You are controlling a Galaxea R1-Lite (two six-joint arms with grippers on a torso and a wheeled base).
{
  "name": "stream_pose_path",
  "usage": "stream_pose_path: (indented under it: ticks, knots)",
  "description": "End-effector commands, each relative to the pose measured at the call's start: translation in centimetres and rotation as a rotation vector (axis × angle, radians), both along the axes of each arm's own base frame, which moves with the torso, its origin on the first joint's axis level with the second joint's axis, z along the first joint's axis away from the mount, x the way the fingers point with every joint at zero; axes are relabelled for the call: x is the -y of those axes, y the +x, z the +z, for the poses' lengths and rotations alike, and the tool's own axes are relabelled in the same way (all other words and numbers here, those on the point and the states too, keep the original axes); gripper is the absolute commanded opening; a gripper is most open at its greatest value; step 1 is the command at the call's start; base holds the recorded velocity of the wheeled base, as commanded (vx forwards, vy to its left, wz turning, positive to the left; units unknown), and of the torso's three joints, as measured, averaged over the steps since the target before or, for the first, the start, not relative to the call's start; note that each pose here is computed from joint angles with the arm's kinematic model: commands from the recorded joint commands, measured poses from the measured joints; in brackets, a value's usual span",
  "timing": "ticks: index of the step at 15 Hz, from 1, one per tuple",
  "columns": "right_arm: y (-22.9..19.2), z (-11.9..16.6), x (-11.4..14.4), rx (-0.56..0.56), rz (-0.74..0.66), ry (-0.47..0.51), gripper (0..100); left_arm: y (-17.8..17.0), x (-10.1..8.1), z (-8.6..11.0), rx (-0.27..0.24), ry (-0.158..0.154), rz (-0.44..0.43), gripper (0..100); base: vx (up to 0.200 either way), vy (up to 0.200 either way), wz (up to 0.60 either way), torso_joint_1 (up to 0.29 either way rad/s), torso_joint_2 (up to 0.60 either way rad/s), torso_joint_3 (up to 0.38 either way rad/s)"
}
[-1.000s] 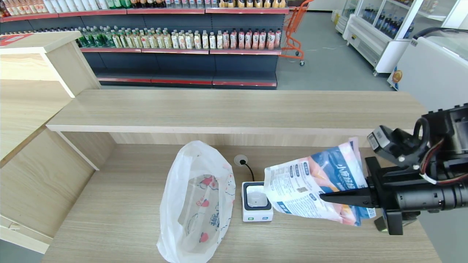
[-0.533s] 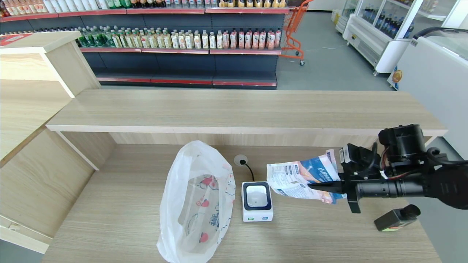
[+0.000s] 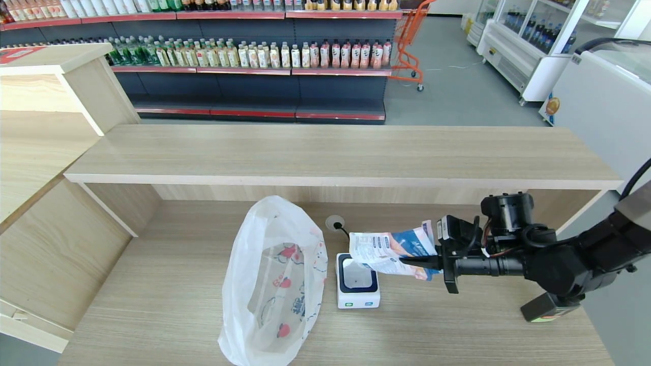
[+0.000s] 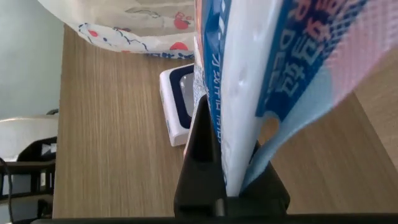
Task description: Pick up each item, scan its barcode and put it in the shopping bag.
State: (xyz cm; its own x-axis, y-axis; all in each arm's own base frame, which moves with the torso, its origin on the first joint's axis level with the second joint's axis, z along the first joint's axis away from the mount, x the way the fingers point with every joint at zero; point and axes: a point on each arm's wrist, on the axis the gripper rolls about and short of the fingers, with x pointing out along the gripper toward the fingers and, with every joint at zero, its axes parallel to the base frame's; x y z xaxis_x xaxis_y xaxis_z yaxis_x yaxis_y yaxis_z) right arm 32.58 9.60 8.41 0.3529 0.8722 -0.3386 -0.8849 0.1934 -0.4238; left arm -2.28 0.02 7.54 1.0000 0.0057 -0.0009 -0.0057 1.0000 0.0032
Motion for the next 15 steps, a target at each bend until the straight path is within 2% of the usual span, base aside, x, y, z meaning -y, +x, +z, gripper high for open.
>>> stream_pose_path:
  ticks: [1,15]
  knots:
    - [0.7,-2.3,-0.9,-0.024,0.035,0.004,0,0.0,0.0,0.0,-0.001,0.000,0.000,100,0.000,0.000,0.00,0.000,0.00,0.000]
    - [3.1,-6.1,-1.7,0.085,0.099,0.063,0,0.0,0.0,0.0,-0.001,0.000,0.000,100,0.000,0.000,0.00,0.000,0.00,0.000]
